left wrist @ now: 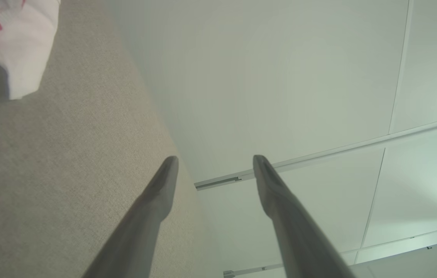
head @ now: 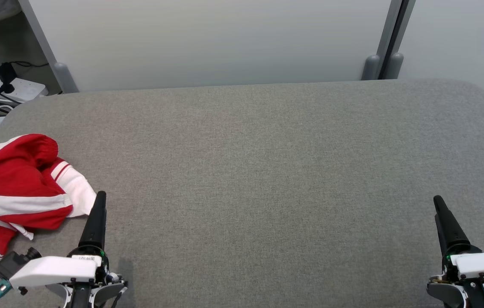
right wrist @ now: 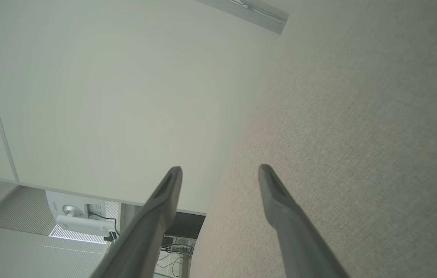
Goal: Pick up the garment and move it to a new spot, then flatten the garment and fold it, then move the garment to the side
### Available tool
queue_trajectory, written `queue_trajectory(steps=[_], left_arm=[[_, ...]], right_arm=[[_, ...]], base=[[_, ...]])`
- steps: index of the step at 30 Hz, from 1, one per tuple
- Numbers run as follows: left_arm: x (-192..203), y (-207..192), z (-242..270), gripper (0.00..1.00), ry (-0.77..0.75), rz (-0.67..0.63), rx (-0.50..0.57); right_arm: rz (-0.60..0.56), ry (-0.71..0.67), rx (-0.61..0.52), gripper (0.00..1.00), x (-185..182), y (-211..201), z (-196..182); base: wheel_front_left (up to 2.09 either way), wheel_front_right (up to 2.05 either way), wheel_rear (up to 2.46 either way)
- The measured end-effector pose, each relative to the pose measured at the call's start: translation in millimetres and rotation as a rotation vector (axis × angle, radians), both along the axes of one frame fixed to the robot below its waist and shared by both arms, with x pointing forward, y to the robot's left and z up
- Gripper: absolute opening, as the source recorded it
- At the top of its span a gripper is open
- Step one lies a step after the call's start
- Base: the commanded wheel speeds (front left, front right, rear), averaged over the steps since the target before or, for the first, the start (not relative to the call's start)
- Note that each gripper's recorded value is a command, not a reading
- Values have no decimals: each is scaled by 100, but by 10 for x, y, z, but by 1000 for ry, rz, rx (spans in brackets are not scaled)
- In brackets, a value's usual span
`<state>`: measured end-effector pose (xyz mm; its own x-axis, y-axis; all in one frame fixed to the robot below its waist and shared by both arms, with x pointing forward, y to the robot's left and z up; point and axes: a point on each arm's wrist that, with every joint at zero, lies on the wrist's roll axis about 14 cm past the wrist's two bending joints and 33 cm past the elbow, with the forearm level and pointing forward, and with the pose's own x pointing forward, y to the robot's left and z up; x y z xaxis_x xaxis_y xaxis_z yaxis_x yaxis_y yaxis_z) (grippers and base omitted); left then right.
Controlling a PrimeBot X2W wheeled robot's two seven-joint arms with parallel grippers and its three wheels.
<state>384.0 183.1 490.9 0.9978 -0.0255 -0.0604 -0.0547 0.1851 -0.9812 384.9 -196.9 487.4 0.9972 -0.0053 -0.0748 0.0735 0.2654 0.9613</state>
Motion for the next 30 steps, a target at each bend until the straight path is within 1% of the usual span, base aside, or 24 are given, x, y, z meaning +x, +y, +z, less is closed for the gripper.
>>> queue_trajectory(steps=[1, 3, 9, 13, 22, 30], left_arm=[[0, 0, 0, 100, 0, 0, 0], [32, 24, 67, 100, -19, -6, 60], [59, 2, 171, 100, -45, -22, 181], [101, 8, 265, 100, -68, -30, 266], [121, -54, 331, 100, -85, -58, 450], [107, -90, 305, 100, -81, -79, 607]], right_arm=[[0, 0, 0, 100, 0, 0, 0], [6, -11, -53, 100, 9, 1, 38], [23, -50, -204, 100, 73, 1, 183], [30, -79, -281, 100, 108, 21, 280], [59, -118, -405, 100, 155, 112, 401], [88, -128, -509, 100, 156, 195, 404]], base=[[0, 0, 0], [0, 0, 0], [0, 0, 0], [0, 0, 0], [0, 0, 0], [0, 0, 0]])
